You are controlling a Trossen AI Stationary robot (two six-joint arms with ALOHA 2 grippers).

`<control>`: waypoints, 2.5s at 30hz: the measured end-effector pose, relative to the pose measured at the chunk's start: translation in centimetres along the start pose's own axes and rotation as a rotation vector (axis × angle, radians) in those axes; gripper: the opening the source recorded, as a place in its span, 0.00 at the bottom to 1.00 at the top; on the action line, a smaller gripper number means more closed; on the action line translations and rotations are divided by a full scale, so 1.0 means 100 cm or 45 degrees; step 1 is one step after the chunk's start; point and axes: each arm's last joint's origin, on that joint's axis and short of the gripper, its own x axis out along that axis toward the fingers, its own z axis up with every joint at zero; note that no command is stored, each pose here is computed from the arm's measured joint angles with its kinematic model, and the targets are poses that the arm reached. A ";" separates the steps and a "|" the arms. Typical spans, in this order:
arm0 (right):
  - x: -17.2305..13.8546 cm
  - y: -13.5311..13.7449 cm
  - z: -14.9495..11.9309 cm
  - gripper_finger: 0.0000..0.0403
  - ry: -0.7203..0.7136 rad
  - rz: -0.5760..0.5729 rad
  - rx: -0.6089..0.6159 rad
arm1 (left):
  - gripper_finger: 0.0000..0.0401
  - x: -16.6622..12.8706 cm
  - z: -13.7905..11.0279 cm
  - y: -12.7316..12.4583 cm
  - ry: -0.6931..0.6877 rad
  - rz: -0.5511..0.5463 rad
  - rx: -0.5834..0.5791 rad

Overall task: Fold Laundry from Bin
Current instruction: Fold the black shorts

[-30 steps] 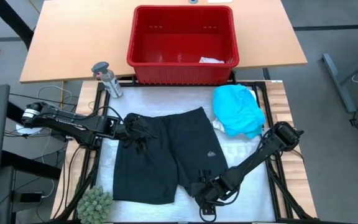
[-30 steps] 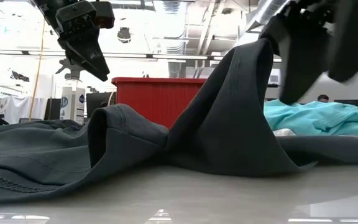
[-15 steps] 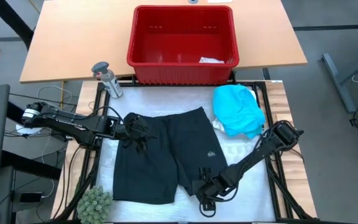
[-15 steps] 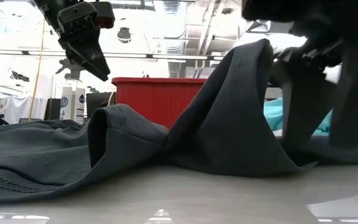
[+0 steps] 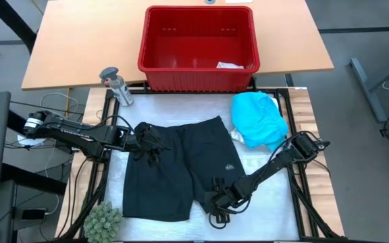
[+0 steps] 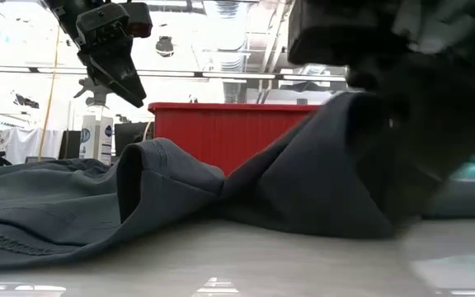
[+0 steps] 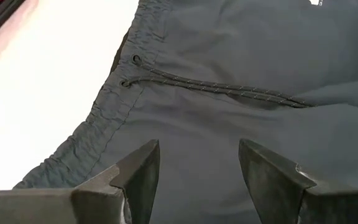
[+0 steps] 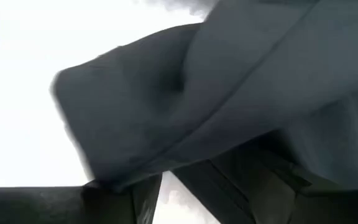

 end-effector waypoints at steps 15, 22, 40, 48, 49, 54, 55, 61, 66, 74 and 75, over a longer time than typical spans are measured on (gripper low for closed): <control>0.006 0.002 -0.003 0.19 0.078 0.047 0.101 | 0.52 0.000 -0.001 0.001 0.006 0.020 0.022; -0.006 0.009 0.009 0.06 0.178 0.114 0.187 | 0.52 0.000 -0.001 0.001 -0.003 0.037 0.021; -0.077 -0.045 0.109 0.07 0.157 0.544 0.481 | 0.52 0.000 0.001 0.001 -0.030 0.052 0.016; -0.072 -0.065 0.110 0.18 0.148 0.511 0.456 | 0.52 0.000 0.001 0.001 -0.025 0.040 -0.020; -0.072 -0.061 0.109 0.21 0.153 0.515 0.446 | 0.52 0.000 0.001 0.001 -0.024 0.039 -0.021; -0.072 -0.032 0.101 0.36 0.175 0.550 0.376 | 0.52 0.000 0.001 0.001 -0.026 0.043 -0.021; -0.073 -0.025 0.098 0.39 0.192 0.554 0.379 | 0.52 0.000 0.001 0.001 -0.029 0.048 -0.022; -0.073 0.008 0.072 0.57 0.246 0.203 0.485 | 0.52 0.000 0.001 0.001 -0.025 0.029 -0.039; -0.077 -0.006 0.053 0.62 0.281 -0.279 0.790 | 0.52 0.000 0.004 -0.005 -0.009 -0.159 -0.110; -0.088 -0.057 0.055 0.63 0.394 -0.506 0.976 | 0.52 -0.002 0.012 -0.013 -0.016 -0.394 -0.240; -0.088 -0.066 0.056 0.63 0.412 -0.528 0.984 | 0.52 -0.002 0.011 -0.013 -0.005 -0.392 -0.255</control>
